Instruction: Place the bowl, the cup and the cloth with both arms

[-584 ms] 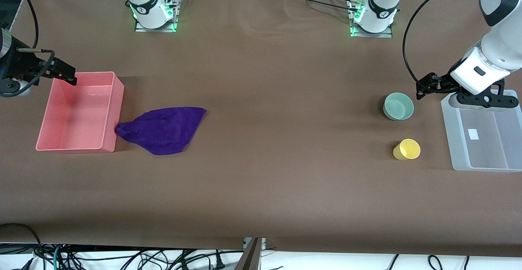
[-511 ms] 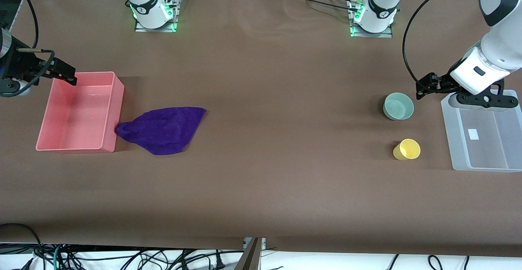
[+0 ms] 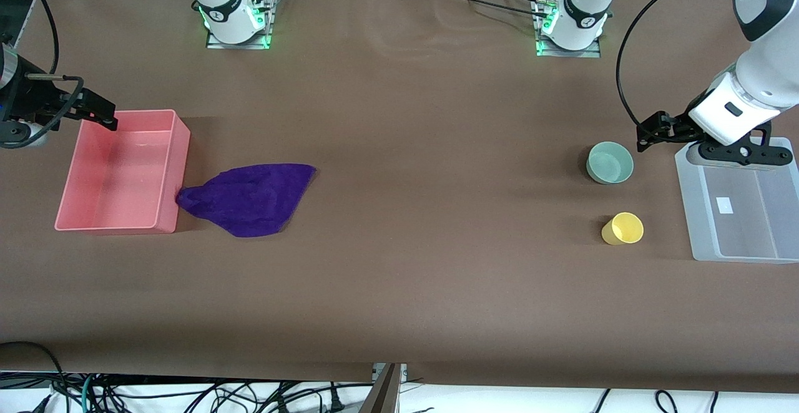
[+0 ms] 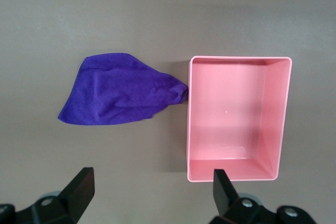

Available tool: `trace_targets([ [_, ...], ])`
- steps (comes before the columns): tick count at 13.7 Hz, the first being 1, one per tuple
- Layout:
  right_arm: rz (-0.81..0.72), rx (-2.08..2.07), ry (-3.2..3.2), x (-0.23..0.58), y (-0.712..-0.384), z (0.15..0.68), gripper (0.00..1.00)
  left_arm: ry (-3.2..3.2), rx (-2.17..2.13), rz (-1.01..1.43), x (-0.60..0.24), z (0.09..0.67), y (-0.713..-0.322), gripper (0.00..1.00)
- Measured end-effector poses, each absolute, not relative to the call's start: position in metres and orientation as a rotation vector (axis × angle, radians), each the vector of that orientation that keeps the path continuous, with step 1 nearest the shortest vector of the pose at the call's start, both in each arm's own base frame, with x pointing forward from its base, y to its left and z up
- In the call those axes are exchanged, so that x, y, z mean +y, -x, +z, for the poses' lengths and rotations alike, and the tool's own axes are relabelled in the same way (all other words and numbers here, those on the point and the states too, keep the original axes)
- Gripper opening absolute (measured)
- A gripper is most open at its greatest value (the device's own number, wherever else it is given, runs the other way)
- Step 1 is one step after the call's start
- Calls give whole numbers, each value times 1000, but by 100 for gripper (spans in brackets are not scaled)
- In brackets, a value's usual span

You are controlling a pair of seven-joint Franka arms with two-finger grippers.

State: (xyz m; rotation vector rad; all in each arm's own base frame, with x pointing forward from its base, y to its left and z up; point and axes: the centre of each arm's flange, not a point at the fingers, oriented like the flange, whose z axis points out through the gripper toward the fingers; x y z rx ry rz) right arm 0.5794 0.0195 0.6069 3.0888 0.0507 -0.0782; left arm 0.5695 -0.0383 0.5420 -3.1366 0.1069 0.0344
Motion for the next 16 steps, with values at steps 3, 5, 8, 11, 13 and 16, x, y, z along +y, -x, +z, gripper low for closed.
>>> trace_targets([
  [3,-78,56,-3089,21,-579,607,100,3130,107,158,-38,533,-561,100],
  [5,-85,77,-3088,29,-580,604,100,3118,106,290,-37,522,-553,100],
  [8,-176,103,-3082,38,-588,574,100,3086,129,486,-24,492,-546,100],
  [11,-294,120,-3082,45,-599,524,100,3076,277,522,17,448,-546,100],
  [13,-291,163,-3118,68,-602,480,100,3094,372,450,40,406,-544,100],
  [16,-254,182,-3137,108,-594,404,100,3095,502,278,57,332,-525,100],
])
